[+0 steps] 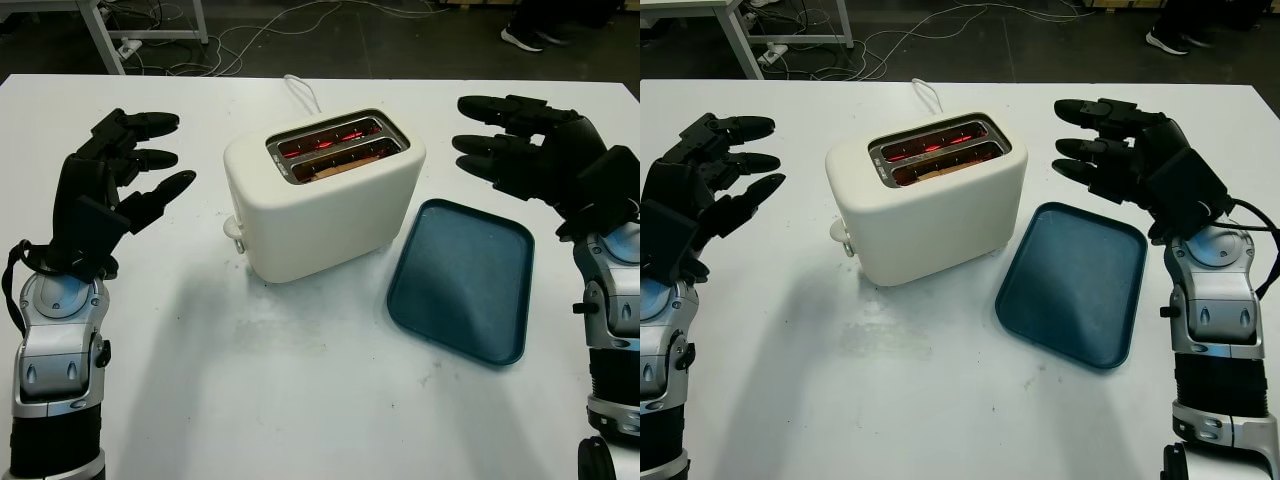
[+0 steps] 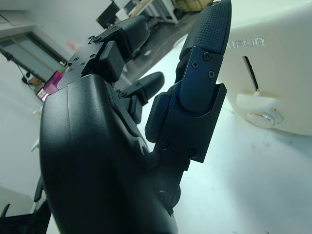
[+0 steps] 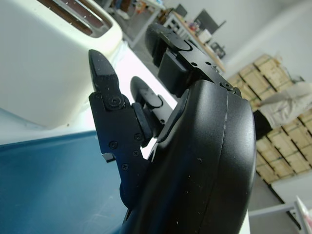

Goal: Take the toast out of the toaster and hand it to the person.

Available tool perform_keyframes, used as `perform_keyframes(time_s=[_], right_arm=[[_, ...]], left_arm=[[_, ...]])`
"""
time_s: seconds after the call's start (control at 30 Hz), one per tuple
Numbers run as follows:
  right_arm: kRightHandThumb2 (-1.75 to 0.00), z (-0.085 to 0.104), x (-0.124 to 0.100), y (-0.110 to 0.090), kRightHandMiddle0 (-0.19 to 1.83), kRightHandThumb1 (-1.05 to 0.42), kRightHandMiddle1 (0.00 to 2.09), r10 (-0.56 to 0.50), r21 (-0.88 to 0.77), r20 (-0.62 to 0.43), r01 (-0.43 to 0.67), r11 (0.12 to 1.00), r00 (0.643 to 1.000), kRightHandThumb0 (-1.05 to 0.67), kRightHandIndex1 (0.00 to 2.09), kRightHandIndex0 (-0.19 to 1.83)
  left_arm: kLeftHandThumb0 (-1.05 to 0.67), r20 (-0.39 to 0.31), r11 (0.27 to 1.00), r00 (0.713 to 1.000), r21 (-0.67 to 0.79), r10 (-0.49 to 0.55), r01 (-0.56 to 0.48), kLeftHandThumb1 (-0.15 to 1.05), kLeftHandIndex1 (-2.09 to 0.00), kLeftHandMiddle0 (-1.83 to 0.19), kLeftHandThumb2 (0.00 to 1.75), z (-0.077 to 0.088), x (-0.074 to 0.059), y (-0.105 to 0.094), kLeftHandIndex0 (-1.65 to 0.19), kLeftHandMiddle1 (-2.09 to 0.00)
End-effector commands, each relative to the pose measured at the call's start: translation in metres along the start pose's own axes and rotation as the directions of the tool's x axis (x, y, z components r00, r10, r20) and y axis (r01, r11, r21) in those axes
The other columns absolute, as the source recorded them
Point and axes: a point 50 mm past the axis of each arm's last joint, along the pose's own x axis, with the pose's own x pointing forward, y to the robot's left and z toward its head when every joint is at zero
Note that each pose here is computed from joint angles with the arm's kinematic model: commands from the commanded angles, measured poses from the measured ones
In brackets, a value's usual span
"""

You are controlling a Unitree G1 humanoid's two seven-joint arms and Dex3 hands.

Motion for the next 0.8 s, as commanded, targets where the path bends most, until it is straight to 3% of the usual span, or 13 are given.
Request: perform_keyframes(time_s=[0.0,0.77], right_arm=[[0.00,-0.0007,-0.0010,0.0004,0.69,-0.83,0.00,-0.001,0.022,0.008,0.001,1.000,1.000,-0.25,0.00,0.77],[0.00,-0.0012,-0.0022,0.0031,0.72,-0.83,0.01,-0.009,0.016,-0.002,0.009,1.000,1.000,-0.25,0.02,0.79]], left_arm=[[-0.83,0.023,1.000,1.000,0.011,0.008,-0.008,0.92,-0.74,-0.30,0.05,0.0050,0.0003,0.0019,-0.38,-1.01],[-0.80,0.033,1.000,0.999,0.014,0.002,-0.002,0.92,-0.73,-0.27,0.06,0.0066,-0.0017,0.0039,-0.37,-1.01]])
